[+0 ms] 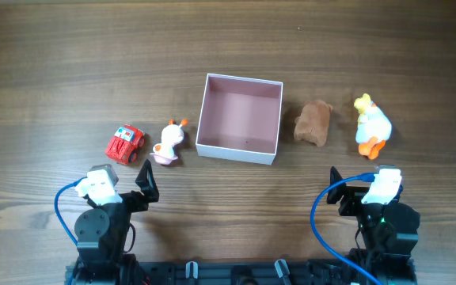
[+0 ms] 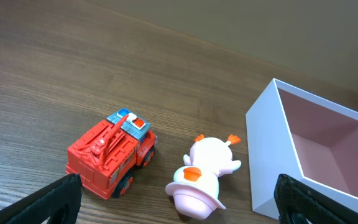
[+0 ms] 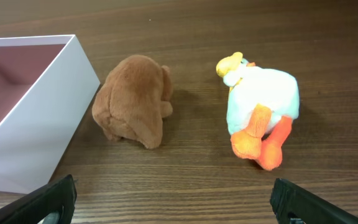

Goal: Pack container

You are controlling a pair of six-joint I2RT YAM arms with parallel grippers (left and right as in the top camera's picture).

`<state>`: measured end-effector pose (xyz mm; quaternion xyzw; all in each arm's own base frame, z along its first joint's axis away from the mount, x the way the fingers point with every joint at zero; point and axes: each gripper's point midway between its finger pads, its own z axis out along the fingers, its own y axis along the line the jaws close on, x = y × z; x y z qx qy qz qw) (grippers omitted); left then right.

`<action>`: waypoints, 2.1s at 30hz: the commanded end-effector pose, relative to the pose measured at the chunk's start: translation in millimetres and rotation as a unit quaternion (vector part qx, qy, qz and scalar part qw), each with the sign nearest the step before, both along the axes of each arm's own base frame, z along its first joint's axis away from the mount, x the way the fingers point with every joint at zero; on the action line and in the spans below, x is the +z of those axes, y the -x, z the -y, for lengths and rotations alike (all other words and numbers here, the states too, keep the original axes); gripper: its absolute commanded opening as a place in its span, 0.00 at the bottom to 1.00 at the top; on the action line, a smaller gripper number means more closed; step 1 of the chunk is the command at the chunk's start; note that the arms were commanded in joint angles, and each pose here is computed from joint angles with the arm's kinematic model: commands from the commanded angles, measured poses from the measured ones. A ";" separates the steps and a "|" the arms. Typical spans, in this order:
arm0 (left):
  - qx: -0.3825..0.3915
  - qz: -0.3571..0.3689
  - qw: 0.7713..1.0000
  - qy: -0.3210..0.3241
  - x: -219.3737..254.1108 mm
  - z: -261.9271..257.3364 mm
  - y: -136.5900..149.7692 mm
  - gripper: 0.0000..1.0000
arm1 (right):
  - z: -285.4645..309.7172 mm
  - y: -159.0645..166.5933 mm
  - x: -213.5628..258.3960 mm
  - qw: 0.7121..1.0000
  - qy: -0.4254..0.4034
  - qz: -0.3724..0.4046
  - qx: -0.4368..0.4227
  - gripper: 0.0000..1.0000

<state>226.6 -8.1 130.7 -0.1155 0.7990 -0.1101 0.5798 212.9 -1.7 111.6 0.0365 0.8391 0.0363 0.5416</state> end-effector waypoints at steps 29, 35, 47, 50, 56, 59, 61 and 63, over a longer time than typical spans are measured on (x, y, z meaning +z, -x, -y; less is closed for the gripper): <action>-0.004 0.004 1.000 0.009 0.4 2.7 -0.3 1.00 | 13.7 0.7 -3.0 0.998 0.057 -0.004 -0.019 1.00; -0.004 0.004 1.000 0.009 0.4 2.7 -0.3 1.00 | 13.0 -0.4 -0.6 0.998 0.054 0.001 -0.017 1.00; -0.056 0.018 0.994 0.094 21.5 27.6 3.0 0.99 | -67.3 1.0 44.9 0.954 -0.279 0.032 0.110 0.99; -0.048 0.055 0.993 0.097 66.7 24.2 6.2 1.00 | -62.7 -1.4 70.0 0.959 -0.259 0.053 0.106 1.00; -0.023 0.033 0.995 0.089 135.8 16.0 -7.4 1.00 | -46.7 -21.4 126.3 0.982 -0.167 0.018 0.086 1.00; -0.028 -0.047 0.997 0.050 143.3 16.0 -31.4 1.00 | -32.0 -45.1 147.2 0.988 -0.131 -0.059 0.054 1.00; -0.021 -0.098 0.994 0.030 139.9 12.2 -49.3 1.00 | -28.2 -61.2 158.0 0.986 -0.119 -0.107 0.051 0.99; -0.010 -0.145 0.989 0.021 132.7 8.3 -65.9 1.00 | -26.6 -75.7 162.6 0.980 -0.116 -0.153 0.050 0.99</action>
